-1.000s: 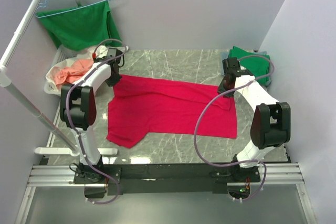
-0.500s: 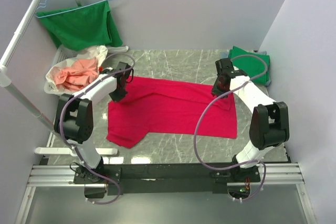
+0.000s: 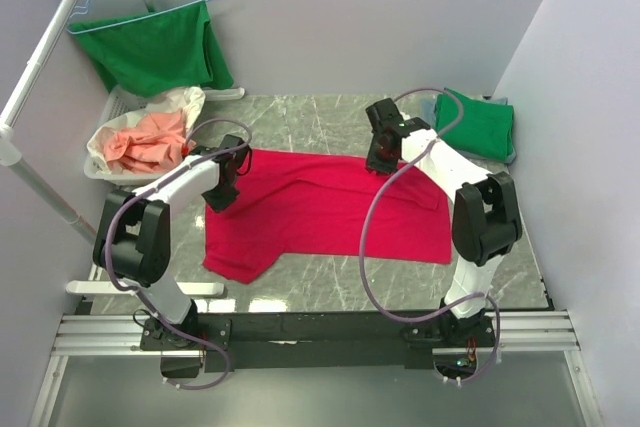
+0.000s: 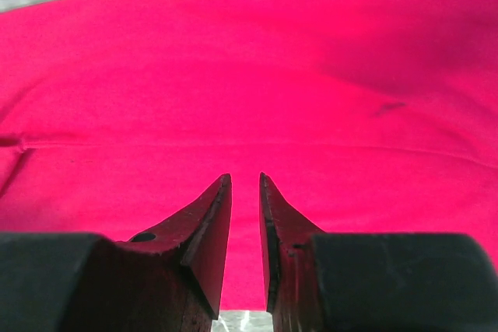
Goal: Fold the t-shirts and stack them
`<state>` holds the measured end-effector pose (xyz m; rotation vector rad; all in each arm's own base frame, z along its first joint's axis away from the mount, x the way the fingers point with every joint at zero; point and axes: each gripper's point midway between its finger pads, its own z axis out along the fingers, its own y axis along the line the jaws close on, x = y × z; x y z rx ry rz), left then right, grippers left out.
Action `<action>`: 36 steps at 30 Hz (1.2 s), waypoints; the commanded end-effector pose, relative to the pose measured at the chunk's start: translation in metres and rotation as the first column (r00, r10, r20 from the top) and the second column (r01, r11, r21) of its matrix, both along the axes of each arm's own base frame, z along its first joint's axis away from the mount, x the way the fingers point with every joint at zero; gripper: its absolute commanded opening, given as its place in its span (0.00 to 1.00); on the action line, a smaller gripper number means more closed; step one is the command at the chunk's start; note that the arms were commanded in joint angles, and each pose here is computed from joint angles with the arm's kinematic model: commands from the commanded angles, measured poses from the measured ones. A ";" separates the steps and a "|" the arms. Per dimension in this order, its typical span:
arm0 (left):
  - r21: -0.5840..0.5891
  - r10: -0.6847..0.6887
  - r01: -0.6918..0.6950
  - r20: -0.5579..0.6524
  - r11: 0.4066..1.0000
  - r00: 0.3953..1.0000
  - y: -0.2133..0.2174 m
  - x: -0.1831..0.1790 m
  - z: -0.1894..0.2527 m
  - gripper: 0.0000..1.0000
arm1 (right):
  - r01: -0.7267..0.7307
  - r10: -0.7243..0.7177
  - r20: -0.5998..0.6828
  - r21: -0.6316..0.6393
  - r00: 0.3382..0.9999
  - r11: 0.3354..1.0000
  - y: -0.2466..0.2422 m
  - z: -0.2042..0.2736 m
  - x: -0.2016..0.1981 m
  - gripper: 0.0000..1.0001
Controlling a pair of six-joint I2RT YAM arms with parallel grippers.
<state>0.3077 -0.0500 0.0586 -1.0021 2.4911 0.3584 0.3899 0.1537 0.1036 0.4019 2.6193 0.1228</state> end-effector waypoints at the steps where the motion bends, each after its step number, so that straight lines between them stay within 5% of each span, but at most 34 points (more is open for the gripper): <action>1: 0.012 0.025 -0.026 0.035 1.000 0.999 0.001 0.006 0.011 0.28 | 0.006 -0.006 0.009 -0.003 1.000 1.000 0.007 0.009 0.006 0.29; 8: -0.126 -0.124 0.151 0.198 0.981 0.972 -0.043 0.068 0.030 0.24 | 0.003 -0.003 -0.007 -0.001 1.000 1.000 0.010 0.000 0.001 0.28; 17: -0.167 -0.220 0.248 0.170 0.954 0.961 -0.081 0.133 0.002 0.21 | -0.002 0.002 -0.016 -0.018 1.000 1.000 0.007 -0.004 -0.005 0.28; 25: -0.200 -0.248 0.271 0.132 0.942 0.960 -0.094 0.141 -0.028 0.21 | -0.001 0.000 -0.025 -0.029 1.000 1.000 0.003 -0.009 -0.011 0.29; 36: -0.190 -0.266 0.297 0.175 0.936 0.948 -0.102 0.149 -0.003 0.27 | -0.001 0.000 -0.038 -0.037 0.999 0.999 0.001 -0.015 -0.014 0.28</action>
